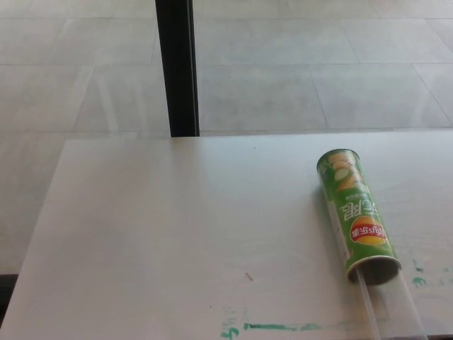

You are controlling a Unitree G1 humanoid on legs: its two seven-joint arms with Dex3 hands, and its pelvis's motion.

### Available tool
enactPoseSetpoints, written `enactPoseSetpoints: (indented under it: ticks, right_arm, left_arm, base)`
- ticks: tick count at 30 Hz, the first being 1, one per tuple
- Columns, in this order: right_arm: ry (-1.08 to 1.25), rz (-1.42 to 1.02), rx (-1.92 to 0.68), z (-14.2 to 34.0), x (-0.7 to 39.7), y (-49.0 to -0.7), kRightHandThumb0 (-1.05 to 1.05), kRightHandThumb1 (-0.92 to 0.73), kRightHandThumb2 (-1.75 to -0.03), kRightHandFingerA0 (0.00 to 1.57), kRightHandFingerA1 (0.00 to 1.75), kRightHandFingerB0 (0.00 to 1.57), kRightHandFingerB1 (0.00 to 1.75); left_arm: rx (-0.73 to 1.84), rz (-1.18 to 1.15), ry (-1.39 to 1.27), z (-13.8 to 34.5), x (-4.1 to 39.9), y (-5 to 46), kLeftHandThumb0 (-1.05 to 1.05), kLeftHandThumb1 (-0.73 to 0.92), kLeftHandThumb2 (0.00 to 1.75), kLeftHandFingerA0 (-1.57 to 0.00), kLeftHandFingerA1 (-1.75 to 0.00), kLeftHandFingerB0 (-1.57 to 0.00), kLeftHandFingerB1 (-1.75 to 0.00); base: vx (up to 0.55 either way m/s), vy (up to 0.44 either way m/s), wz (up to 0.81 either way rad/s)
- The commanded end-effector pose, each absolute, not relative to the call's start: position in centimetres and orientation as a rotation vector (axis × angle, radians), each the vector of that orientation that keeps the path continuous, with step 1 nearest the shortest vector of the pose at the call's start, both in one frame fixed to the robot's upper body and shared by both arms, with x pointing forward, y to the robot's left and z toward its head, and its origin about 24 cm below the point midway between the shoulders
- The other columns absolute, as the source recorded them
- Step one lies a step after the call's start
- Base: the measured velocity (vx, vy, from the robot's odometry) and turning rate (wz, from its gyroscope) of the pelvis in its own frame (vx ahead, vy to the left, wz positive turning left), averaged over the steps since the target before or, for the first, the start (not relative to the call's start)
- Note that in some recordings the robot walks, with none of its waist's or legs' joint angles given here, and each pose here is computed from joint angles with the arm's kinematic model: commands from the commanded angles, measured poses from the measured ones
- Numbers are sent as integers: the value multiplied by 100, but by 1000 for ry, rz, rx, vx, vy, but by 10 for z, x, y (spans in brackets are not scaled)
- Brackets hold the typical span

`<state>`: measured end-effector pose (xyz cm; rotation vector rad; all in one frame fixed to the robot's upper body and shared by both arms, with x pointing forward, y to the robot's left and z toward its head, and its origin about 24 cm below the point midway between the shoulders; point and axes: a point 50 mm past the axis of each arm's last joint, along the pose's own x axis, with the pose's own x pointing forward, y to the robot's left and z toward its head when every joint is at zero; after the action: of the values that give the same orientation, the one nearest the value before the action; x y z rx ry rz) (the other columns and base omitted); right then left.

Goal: Use the right hand as a fist to push the chips tray inside its container kept in the middle of the desk

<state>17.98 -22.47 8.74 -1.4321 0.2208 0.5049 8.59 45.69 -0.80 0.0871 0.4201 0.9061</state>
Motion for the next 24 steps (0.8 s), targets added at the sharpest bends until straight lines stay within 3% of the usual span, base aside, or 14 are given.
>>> enactPoseSetpoints:
  ticks: [1, 6, 7, 11, 12, 13, 14, 15, 16, 18, 19, 24]
  right_arm:
    - [164, 411, -1483, 96, 183, -224, -58, -75, -63, 87, 66, 58, 41]
    - [146, 393, -1480, 101, 187, -223, -59, -76, -63, 86, 65, 57, 41]
    - [138, 388, -1478, 102, 187, -223, -57, -63, -102, 85, 77, 51, 59]
    - [140, 367, -1476, 99, 194, -225, -56, -62, -101, 85, 78, 51, 59]
    - [139, 358, -1476, 98, 196, -225, -55, -61, -101, 85, 78, 50, 59]
    - [139, 358, -1476, 98, 196, -224, -55, -61, -101, 85, 78, 50, 59]
    - [134, 359, -1478, 96, 201, -225, -55, -62, -100, 84, 78, 51, 60]
    - [136, 358, -1480, 95, 203, -224, -55, -62, -100, 85, 79, 50, 59]
    - [138, 363, -1479, 95, 205, -223, -55, -74, -62, 85, 67, 57, 42]
    - [133, 356, -1486, 94, 209, -221, -56, -74, -62, 86, 66, 56, 42]
    - [132, 356, -1485, 94, 211, -220, -54, -61, -101, 85, 79, 47, 59]
    - [128, 341, -1463, 92, 220, -217, -54, -61, -99, 87, 77, 47, 58]
  left_arm:
    - [99, 920, 413, -3, 82, 461, -65, 85, 66, -48, -48, -39, -40]
    - [110, 921, 421, -2, 81, 462, -64, 85, 66, -47, -47, -40, -40]
    - [109, 920, 422, -2, 81, 462, -63, 86, 65, -48, -46, -40, -40]
    - [114, 916, 424, -2, 81, 462, -64, 85, 65, -47, -46, -40, -40]
    - [119, 909, 424, -2, 81, 462, -56, 65, 108, -43, -62, -22, -50]
    - [120, 909, 424, -2, 81, 462, -56, 65, 108, -43, -62, -22, -50]
    - [116, 911, 424, -2, 81, 462, -65, 68, 104, -41, -59, -33, -53]
    - [112, 913, 426, -2, 80, 462, -65, 85, 66, -47, -48, -40, -40]
    - [117, 913, 432, -3, 80, 463, -64, 86, 66, -48, -47, -40, -40]
    - [120, 911, 434, -3, 80, 463, -64, 86, 66, -48, -46, -40, -40]
    - [122, 912, 435, -3, 79, 463, -63, 86, 66, -48, -46, -40, -40]
    - [115, 915, 436, -3, 78, 463, -63, 86, 66, -47, -46, -40, -40]
  base:
    - [0, 0, 0]
    - [0, 0, 0]
    - [0, 0, 0]
    - [0, 0, 0]
    - [0, 0, 0]
    - [0, 0, 0]
    - [0, 0, 0]
    - [0, 0, 0]
    - [0, 0, 0]
    - [0, 0, 0]
    - [0, 0, 0]
    - [0, 0, 0]
